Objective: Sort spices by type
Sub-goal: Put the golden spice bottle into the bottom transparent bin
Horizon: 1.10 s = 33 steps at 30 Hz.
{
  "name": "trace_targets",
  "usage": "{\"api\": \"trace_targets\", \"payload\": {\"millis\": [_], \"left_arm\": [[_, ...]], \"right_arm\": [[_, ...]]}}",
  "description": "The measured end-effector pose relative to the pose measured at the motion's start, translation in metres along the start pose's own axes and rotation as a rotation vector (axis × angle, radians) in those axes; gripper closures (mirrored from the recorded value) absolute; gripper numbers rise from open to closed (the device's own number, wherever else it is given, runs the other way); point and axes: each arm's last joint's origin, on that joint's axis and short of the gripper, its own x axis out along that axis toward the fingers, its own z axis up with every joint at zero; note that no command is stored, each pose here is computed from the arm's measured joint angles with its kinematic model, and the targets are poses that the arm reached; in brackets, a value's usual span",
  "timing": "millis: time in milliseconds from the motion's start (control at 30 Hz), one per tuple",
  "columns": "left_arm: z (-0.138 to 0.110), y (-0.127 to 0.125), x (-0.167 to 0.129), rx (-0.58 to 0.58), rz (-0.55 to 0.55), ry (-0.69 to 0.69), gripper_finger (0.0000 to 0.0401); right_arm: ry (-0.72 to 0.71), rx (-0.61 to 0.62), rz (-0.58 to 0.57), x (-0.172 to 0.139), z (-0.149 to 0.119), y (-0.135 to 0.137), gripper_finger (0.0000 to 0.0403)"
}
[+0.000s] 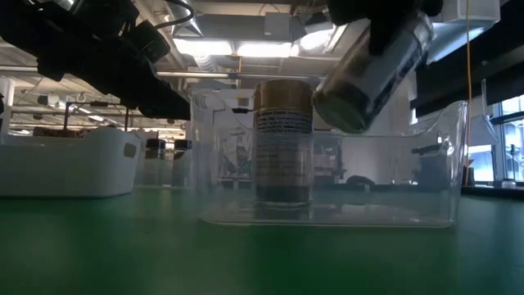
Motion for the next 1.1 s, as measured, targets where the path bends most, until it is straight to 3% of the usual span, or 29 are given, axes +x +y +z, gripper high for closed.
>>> {"api": "trace_targets", "payload": {"millis": [300, 533, 800, 967, 1100], "left_arm": [[0.000, 0.000, 0.000, -0.001, 0.000, -0.004, 0.0125], [0.002, 0.000, 0.000, -0.002, 0.000, -0.019, 0.0125], [0.002, 0.000, 0.000, -0.003, -0.001, -0.025, 0.0125], [0.002, 0.000, 0.000, -0.003, -0.001, -0.025, 0.0125], [0.002, 0.000, 0.000, -0.003, -0.001, -0.025, 0.0125]], "right_arm": [[0.076, -0.008, -0.113, 0.035, 0.000, -0.005, 0.0120], [0.087, 0.018, -0.138, 0.049, 0.002, -0.007, 0.0118], [0.064, 0.020, -0.146, 0.050, 0.003, -0.007, 0.0036], [0.068, 0.021, -0.148, 0.048, 0.003, -0.007, 0.0025], [0.121, 0.021, -0.170, 0.026, 0.006, -0.001, 0.0024]]}}
